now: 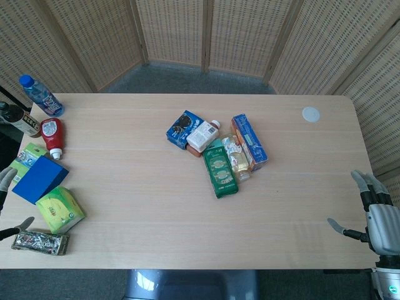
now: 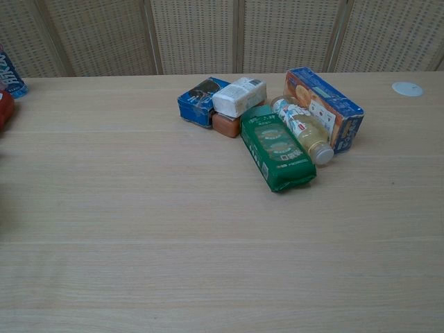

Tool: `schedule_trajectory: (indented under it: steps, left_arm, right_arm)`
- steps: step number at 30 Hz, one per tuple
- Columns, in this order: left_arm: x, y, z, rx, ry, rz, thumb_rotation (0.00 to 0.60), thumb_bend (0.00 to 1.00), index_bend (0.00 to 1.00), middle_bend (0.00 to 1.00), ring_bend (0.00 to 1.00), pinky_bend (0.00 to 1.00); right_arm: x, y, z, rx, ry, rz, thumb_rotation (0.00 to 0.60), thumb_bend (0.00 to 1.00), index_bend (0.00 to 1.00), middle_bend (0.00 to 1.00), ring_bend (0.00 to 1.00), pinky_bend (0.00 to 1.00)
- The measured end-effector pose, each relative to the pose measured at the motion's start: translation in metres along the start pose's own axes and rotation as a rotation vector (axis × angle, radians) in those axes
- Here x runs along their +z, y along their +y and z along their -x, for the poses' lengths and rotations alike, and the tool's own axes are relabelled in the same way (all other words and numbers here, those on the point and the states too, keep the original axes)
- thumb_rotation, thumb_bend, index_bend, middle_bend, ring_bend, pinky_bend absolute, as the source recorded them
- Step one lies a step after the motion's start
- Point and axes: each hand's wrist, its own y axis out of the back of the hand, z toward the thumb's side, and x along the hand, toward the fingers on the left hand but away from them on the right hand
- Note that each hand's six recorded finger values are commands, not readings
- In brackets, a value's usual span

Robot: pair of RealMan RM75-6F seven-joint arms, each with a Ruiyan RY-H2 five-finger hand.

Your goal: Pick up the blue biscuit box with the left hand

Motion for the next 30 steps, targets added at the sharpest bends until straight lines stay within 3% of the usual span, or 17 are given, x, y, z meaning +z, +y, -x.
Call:
schedule_trajectory:
  steps: [8, 17, 24, 30]
  left_arm:
    - [0.001, -0.009, -0.004, -0.038, -0.005, -0.004, 0.6, 0.0, 0.0, 0.0, 0.0, 0.0]
    - [0.024, -0.022, -0.054, -0.193, -0.046, -0.025, 0.6, 0.0, 0.0, 0.0, 0.0, 0.0]
    - [0.087, -0.029, -0.136, -0.358, -0.175, -0.112, 0.6, 0.0, 0.0, 0.0, 0.0, 0.0]
    - [0.157, -0.033, -0.2, -0.368, -0.289, -0.224, 0.6, 0.0, 0.0, 0.0, 0.0, 0.0]
  right_arm:
    - [-0.002, 0.001, 0.0, -0.005, -0.008, -0.005, 0.524, 0.0, 0.0, 0.0, 0.0, 0.0]
    - [-0.006, -0.007, 0.007, 0.01, -0.035, -0.01, 0.525, 0.0, 0.0, 0.0, 0.0, 0.0]
    - [-0.015, -0.011, 0.013, 0.027, -0.065, -0.008, 0.526, 0.0, 0.0, 0.0, 0.0, 0.0]
    - [-0.019, -0.01, 0.016, 0.03, -0.076, 0.013, 0.525, 0.0, 0.0, 0.0, 0.0, 0.0]
